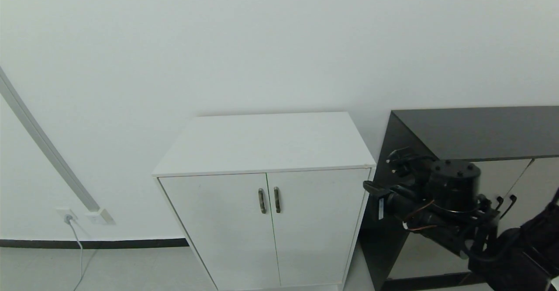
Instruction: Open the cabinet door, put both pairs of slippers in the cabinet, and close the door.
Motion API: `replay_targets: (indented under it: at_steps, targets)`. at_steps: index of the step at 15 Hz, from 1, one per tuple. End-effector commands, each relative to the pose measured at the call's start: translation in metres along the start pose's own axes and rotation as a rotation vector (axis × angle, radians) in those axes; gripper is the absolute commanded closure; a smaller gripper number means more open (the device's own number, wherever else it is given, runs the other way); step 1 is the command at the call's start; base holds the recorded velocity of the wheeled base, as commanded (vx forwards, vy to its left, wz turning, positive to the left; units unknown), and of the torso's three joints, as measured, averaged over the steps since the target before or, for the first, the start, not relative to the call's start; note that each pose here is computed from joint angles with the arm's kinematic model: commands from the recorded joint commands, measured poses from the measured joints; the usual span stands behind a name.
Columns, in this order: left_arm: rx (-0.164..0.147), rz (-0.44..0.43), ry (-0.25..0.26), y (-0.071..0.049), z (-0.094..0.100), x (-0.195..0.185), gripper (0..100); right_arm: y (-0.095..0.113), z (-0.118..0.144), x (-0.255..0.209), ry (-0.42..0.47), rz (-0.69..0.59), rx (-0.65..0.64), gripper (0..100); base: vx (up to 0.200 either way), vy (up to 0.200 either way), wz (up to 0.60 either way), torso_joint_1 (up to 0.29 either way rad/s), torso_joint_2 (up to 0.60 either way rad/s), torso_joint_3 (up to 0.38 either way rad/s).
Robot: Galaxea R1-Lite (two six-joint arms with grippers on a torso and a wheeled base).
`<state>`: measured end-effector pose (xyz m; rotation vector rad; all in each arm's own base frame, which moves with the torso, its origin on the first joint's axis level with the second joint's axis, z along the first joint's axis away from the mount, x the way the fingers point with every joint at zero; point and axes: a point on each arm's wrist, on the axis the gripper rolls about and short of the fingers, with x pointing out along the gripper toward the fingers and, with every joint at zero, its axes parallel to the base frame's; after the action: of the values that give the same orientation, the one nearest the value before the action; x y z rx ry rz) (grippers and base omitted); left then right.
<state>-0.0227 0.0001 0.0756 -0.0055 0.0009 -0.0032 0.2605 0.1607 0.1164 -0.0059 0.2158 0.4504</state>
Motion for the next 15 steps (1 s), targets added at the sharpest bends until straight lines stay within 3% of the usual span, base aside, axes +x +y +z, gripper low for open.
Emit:
replay_targets:
  at_steps: [1, 7, 11, 15]
  targets:
    - [-0.001, 0.0, -0.001, 0.0, 0.0, 0.0, 100, -0.022, 0.017, -0.039, -0.064, -0.075, 0.017, 100, 0.0, 0.0, 0.0, 0.0, 0.0, 0.0]
    - [0.001, 0.0, 0.001, 0.0, 0.0, 0.0, 100, -0.074, 0.01, -0.119, -0.052, -0.327, 0.029, 100, 0.0, 0.0, 0.0, 0.0, 0.0, 0.0]
    - [0.001, 0.0, 0.001, 0.0, 0.0, 0.0, 100, -0.079, -0.003, -0.161, -0.026, -0.411, 0.047, 100, 0.0, 0.0, 0.0, 0.0, 0.0, 0.0]
    - [0.001, 0.0, 0.001, 0.0, 0.0, 0.0, 100, -0.066, -0.017, -0.201, -0.001, -0.388, 0.051, 100, 0.0, 0.0, 0.0, 0.0, 0.0, 0.0]
